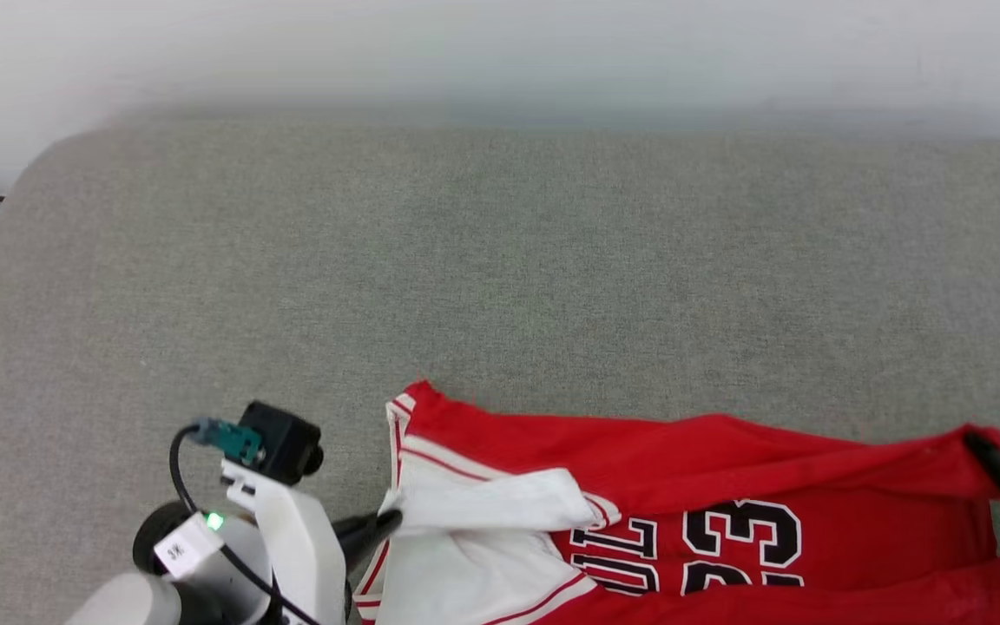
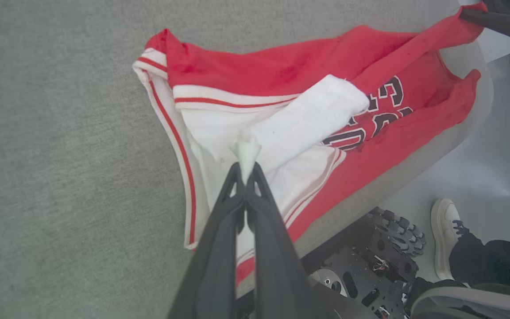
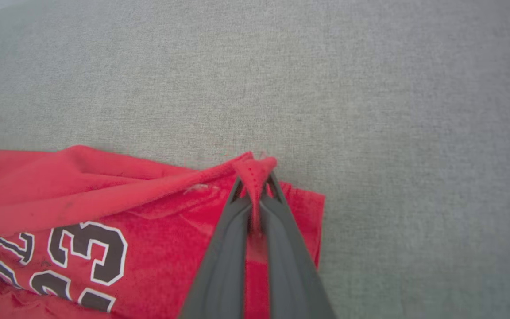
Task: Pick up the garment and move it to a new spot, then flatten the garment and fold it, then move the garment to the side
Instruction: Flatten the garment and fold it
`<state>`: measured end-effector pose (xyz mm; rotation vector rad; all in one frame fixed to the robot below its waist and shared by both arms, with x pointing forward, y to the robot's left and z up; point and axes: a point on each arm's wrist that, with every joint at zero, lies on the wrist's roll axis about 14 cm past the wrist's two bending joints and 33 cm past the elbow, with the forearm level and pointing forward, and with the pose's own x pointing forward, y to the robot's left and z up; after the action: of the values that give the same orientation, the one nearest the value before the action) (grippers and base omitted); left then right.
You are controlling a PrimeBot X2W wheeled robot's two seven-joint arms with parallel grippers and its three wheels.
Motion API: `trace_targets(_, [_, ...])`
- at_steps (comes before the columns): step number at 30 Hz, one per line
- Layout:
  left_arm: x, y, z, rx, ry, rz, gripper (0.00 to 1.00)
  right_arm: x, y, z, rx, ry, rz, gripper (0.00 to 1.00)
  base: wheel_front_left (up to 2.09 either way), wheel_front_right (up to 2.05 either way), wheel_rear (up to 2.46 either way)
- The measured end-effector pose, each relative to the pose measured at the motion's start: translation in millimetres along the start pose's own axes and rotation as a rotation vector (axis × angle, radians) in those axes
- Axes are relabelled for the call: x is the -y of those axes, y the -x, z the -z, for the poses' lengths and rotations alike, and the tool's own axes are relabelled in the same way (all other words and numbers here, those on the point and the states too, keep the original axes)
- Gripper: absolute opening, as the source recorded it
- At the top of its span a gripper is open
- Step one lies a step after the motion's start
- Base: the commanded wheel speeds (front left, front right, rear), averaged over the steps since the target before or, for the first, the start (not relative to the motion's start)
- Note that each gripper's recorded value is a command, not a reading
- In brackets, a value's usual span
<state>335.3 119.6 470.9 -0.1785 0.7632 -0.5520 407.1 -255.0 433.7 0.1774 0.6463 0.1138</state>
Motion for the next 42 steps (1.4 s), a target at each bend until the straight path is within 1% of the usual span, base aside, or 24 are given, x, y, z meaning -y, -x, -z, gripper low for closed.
trace_targets(7, [1.2,1.0,38.9,-0.071,0.064,-0.005,0.0,0.2,19.9,32.3,-0.091,0.015,-0.014,0.0,0.0,0.0,0.0])
trace_targets(13, [1.4,-3.1,60.4,-0.126,0.086,-0.005,0.0,0.2,29.2,49.5,-0.152,0.073,-0.024,0.0,0.0,0.0,0.0])
trace_targets(17, [0.1,-6.1,69.3,-0.146,0.095,-0.007,0.0,2.2,31.8,62.0,-0.193,0.113,-0.024,0.0,0.0,0.0,0.0])
trace_targets(26, [-2.9,-10.2,80.6,-0.163,0.112,-0.009,0.0,4.0,31.2,79.4,-0.237,0.175,-0.032,0.0,0.0,0.0,0.0])
trace_targets(27, [-2.4,-10.5,82.9,-0.168,0.11,-0.007,0.0,3.8,31.7,82.8,-0.248,0.18,-0.034,0.12,0.0,0.0,0.0])
trace_targets(28, [-2.3,-10.8,84.8,-0.173,0.11,-0.009,0.0,2.9,32.3,85.4,-0.254,0.183,-0.038,0.82,0.0,0.0,0.0])
trace_targets(29, [-2.2,-11.0,85.9,-0.172,0.108,-0.012,0.47,2.9,32.9,86.4,-0.252,0.184,-0.038,1.0,0.0,0.0,0.0])
trace_targets(30, [-2.2,-11.1,86.2,-0.167,0.104,-0.015,1.0,3.1,33.9,87.5,-0.253,0.186,-0.038,1.0,0.0,0.0,0.0])
trace_targets(32, [-3.1,-10.8,85.4,-0.149,0.093,-0.026,1.0,2.5,36.6,89.4,-0.256,0.18,-0.042,1.0,0.0,0.0,0.0])
trace_targets(37, [-3.4,-7.7,74.9,-0.062,0.088,-0.042,1.0,1.1,45.0,70.5,-0.198,0.152,-0.053,1.0,0.0,0.0,0.0])
trace_targets(42, [-7.5,0.0,45.7,0.102,0.084,-0.069,1.0,2.0,56.7,47.6,-0.157,0.12,-0.049,1.0,0.0,0.0,0.0])
